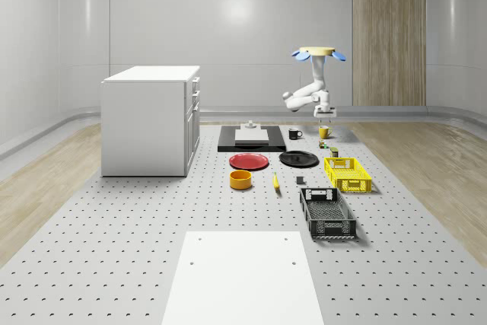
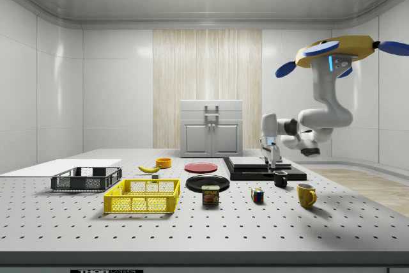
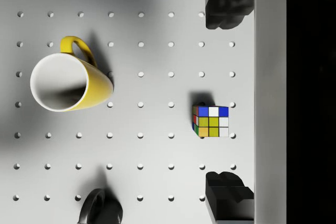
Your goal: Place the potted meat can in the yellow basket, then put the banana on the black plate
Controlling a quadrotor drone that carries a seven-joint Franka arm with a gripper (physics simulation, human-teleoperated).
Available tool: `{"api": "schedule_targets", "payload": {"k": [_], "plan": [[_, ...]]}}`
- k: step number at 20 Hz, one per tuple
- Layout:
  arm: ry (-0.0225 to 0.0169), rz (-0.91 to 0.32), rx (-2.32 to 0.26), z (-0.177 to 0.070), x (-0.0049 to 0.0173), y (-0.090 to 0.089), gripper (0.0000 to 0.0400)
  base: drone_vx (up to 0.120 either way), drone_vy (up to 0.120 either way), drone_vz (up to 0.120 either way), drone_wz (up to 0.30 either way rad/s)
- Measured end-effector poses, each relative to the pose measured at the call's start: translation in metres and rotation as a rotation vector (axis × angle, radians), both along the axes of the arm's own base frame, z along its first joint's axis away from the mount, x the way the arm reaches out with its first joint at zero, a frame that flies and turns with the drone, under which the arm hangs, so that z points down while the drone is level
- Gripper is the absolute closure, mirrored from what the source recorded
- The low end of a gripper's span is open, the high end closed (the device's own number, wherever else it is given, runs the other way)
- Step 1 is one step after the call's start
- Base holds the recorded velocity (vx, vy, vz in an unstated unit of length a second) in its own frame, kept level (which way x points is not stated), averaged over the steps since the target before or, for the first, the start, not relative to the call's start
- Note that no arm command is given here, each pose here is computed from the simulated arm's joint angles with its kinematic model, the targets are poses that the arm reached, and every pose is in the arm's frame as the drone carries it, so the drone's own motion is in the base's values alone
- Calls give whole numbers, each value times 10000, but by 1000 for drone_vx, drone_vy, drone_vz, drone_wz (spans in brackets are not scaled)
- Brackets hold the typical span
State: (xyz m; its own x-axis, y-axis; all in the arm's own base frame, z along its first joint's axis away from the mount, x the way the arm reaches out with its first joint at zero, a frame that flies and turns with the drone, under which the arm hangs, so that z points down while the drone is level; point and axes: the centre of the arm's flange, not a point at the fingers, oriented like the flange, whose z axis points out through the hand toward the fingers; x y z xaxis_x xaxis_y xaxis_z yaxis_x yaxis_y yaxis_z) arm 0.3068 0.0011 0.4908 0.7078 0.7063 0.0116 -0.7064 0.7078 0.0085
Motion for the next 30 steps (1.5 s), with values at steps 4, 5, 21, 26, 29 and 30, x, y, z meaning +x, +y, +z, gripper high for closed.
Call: {"api": "schedule_targets", "payload": {"k": [4, 5, 21, 26, 29, 30], "plan": [[3, -1, -67, 0, 0, -7, 0, 120, 0, -70, 0], [3, -1, -77, 0, 0, -8, 0, 120, 0, -120, 0], [6, 1, -126, -1, 0, -12, 0, 120, 0, -20, 0], [6, 2, -127, -1, 0, -12, 0, 120, 0, 0, 0], [7, 2, -128, -1, 0, -12, 0, 120, 0, 0, 0], [7, 2, -128, -1, 0, -12, 0, 120, 0, 0, 0]]}}
